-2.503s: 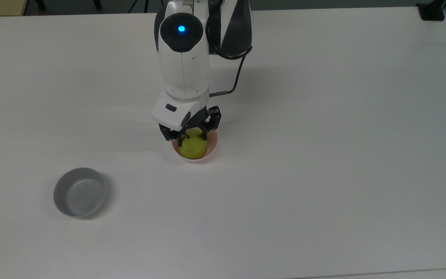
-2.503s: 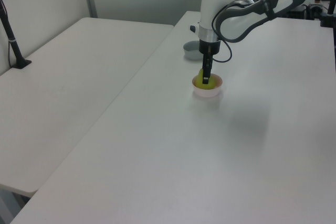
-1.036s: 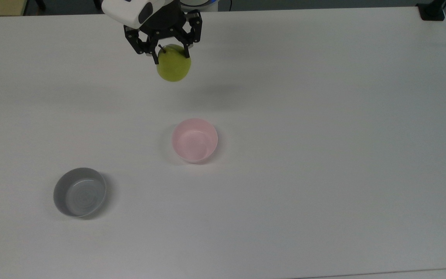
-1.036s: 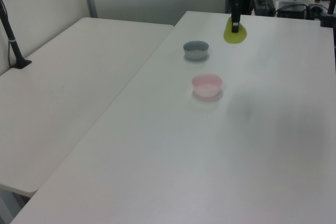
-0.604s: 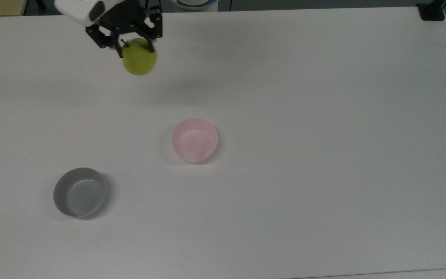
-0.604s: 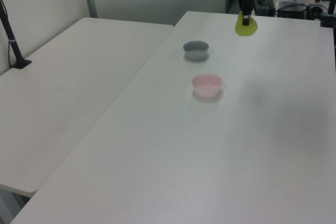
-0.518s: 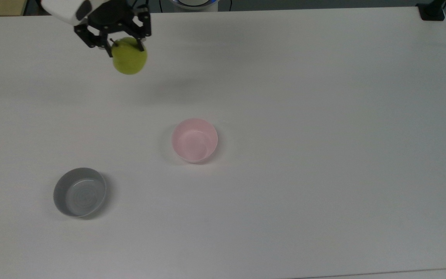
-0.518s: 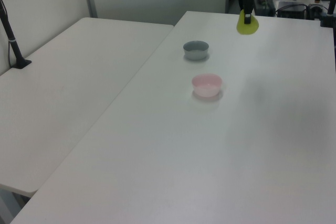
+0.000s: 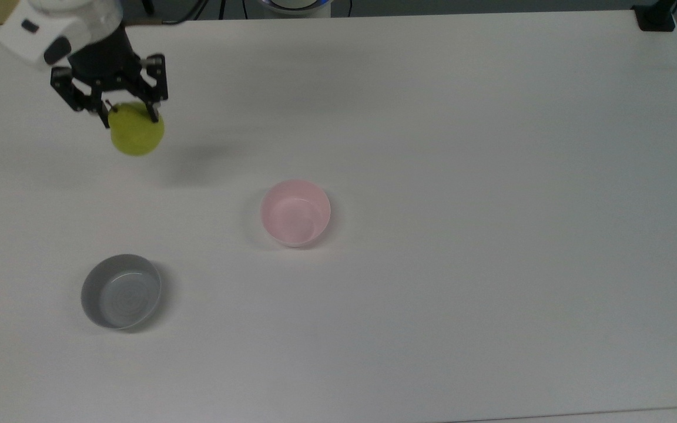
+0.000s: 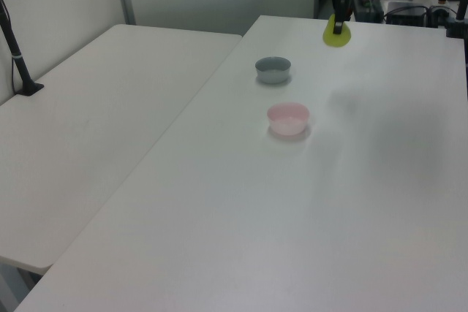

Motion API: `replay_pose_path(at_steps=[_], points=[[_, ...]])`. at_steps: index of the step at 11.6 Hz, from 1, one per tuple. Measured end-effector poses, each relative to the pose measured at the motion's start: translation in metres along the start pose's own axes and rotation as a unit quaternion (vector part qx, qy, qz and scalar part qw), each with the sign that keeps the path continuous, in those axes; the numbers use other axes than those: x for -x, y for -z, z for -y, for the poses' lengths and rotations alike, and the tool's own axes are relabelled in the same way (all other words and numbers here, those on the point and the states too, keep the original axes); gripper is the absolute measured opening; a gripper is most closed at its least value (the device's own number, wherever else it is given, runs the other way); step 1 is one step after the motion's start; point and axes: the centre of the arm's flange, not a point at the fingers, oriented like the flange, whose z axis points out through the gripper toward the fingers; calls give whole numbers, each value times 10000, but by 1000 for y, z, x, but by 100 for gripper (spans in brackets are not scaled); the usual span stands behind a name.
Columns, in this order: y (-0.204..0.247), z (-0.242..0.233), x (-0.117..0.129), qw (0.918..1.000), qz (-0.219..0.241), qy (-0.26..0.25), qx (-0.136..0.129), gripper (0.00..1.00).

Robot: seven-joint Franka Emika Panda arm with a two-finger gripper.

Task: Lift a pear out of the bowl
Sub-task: 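Carry the pear toward the grey bowl and lower it beside it, then open the gripper to release the pear on the table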

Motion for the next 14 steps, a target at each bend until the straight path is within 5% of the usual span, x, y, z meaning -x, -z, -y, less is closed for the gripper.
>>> replay_pose_path(at_steps=[7, 14], points=[[-125, -15, -34, 9993, -236, -89, 291, 63], [-152, -14, -36, 9992, -199, -195, 294, 65]])
